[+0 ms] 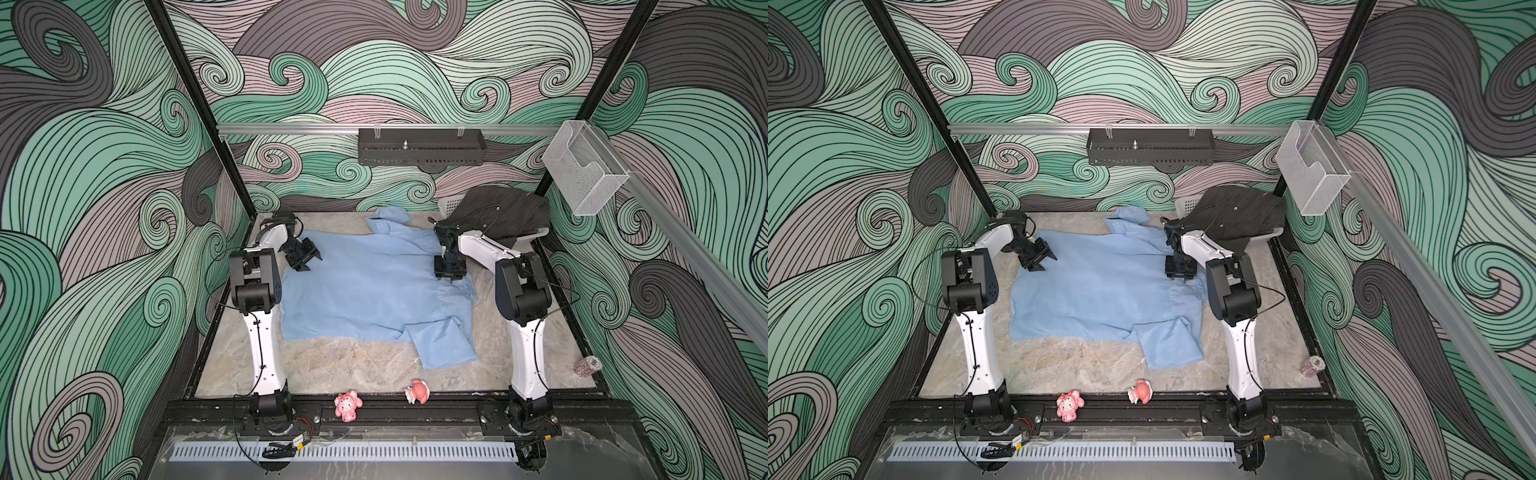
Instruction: Fold and stack the long sleeve shirts
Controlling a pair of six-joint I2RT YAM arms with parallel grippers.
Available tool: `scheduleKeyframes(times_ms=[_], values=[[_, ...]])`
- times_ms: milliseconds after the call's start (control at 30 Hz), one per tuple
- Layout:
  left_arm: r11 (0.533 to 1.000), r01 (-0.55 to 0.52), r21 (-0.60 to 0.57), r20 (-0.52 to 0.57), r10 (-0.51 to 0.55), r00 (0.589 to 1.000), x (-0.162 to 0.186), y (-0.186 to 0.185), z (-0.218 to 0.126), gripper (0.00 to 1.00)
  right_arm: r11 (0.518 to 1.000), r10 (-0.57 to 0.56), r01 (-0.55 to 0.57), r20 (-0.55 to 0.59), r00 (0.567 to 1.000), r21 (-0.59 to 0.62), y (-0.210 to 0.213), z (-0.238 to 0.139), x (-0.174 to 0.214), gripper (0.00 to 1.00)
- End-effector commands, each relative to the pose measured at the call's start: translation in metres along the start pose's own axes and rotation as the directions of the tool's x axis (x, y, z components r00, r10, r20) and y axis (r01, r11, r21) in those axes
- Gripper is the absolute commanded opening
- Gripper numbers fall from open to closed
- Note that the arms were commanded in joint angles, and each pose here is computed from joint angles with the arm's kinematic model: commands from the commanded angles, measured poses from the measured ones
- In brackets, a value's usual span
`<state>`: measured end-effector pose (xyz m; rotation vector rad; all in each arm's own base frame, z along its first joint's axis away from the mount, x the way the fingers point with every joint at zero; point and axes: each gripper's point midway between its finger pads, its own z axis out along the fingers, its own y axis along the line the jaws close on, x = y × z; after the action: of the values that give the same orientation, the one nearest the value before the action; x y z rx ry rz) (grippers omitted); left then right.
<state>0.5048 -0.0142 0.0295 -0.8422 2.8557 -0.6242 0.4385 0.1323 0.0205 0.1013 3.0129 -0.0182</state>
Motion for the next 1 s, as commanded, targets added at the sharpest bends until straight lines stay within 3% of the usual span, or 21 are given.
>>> scheduleKeyframes(times_ms=[0, 133, 267, 400, 500, 733, 967], values=[[1.0, 0.019, -0.01, -0.069, -0.02, 0.997, -0.001, -0.003, 0.02, 0.6, 0.999, 0.0, -0.001, 0.017, 1.0, 0.045, -0.007, -0.001, -0.017, 0.46], [0.999, -0.032, 0.041, -0.042, 0.034, 0.999, -0.003, -0.028, -0.003, 0.62, 1.0, -0.016, 0.015, 0.056, 0.998, 0.01, 0.002, -0.022, -0.035, 0.46], [0.987, -0.104, 0.119, 0.102, 0.092, 0.991, 0.003, -0.052, -0.08, 0.67, 0.998, -0.031, 0.037, 0.151, 0.988, -0.042, 0.009, -0.079, -0.035, 0.52], [0.971, -0.164, 0.172, 0.268, 0.114, 0.957, 0.028, -0.056, -0.169, 0.71, 0.997, -0.032, 0.048, 0.238, 0.971, -0.063, 0.006, -0.14, -0.006, 0.59], [0.972, -0.155, 0.177, 0.316, 0.093, 0.944, 0.062, -0.034, -0.199, 0.72, 0.994, 0.002, 0.023, 0.232, 0.973, -0.107, -0.002, -0.159, 0.032, 0.63], [0.984, 0.094, 0.149, 0.298, -0.136, 0.945, 0.134, 0.065, -0.168, 0.72, 0.98, 0.048, -0.017, 0.153, 0.987, -0.197, -0.022, -0.152, 0.129, 0.65], [0.956, 0.28, 0.092, 0.191, -0.293, 0.937, 0.175, 0.122, -0.125, 0.73, 0.962, 0.087, -0.072, 0.047, 0.995, -0.262, -0.03, -0.128, 0.193, 0.67]])
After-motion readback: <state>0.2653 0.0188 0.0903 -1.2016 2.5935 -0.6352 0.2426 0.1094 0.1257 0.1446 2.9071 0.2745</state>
